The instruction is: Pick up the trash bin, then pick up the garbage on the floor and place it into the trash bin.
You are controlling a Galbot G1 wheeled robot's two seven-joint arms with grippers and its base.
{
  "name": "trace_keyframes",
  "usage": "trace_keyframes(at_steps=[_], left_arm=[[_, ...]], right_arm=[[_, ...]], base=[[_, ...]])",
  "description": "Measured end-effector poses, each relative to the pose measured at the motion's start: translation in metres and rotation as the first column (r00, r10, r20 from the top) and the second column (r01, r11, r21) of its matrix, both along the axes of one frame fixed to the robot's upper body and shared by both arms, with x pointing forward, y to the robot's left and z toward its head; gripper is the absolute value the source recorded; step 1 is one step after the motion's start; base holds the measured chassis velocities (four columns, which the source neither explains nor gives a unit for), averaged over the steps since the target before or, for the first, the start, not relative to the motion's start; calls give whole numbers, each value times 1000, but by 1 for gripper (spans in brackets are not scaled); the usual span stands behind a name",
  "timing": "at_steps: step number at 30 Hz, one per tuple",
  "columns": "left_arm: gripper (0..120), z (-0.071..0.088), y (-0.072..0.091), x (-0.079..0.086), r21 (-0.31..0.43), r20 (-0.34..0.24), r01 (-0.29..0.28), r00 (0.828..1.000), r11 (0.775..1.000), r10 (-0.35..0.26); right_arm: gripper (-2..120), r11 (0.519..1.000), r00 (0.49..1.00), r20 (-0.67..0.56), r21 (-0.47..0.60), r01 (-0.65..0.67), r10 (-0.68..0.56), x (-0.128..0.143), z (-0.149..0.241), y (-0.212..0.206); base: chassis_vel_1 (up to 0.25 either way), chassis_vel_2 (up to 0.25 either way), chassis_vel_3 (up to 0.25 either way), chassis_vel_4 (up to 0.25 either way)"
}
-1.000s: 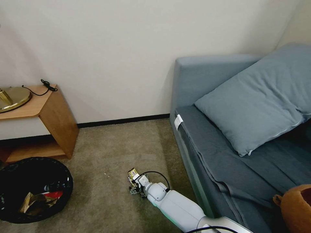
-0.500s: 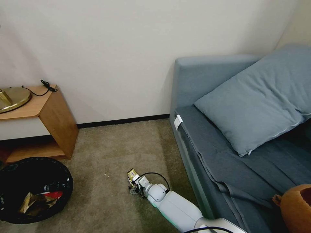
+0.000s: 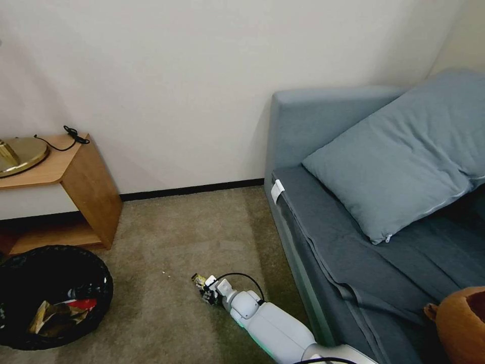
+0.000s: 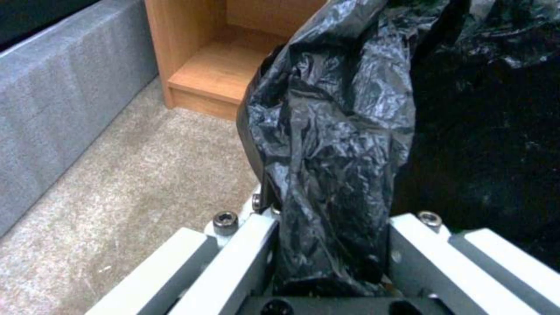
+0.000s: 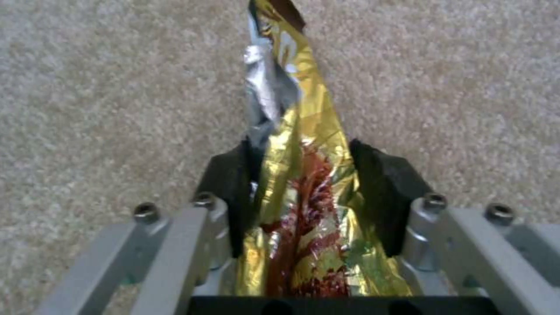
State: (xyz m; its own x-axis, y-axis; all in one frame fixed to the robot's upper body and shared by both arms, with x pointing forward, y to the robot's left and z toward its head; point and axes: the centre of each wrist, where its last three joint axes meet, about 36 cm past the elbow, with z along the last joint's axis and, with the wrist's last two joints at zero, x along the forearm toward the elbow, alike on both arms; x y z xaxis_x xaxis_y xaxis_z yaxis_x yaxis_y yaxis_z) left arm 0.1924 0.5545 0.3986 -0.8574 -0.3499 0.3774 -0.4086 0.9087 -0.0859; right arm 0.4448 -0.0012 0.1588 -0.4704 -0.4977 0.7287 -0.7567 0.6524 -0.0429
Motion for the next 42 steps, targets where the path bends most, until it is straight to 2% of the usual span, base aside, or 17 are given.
trace_keyframes(at_steps=[2,4,7,12,16,27,36,41,42], left_arm=[[3,0,0,0,0,1,-1,1000,1000,1],[3,2,3,-2,0,3,-6,1000,1000,6],[3,2,4,-3,0,3,-7,1000,1000,7],[3,4,6,-5,2,1,-10,1000,1000,10],[3,3,6,-5,2,0,-11,1000,1000,11],[3,-2,4,1,-4,2,0,1000,1000,0],[3,-8,0,11,-8,0,14,1000,1000,-14],[3,-12,-2,19,-11,0,21,1000,1000,-21],[3,-13,-4,22,-13,0,27,1000,1000,-27]], right_arm=[[38,1000,1000,-1,0,0,0,0,0,0],[28,1000,1000,-3,0,0,0,-1,-1,0],[25,1000,1000,-4,0,0,0,-2,-1,0],[9,1000,1000,2,6,6,-6,-1,1,0],[1,1000,1000,13,9,17,-17,3,5,-5],[0,1000,996,90,14,25,-26,22,28,-18],[0,998,973,229,48,-30,18,53,66,-17],[0,994,945,323,68,-80,54,73,101,-18],[0,991,930,361,82,-106,70,81,120,-17]], base=[[0,0,0,0],[0,0,0,0],[0,0,0,0],[0,0,0,0],[0,0,0,0],[0,0,0,0],[0,0,0,0],[0,0,0,0],[0,0,0,0]])
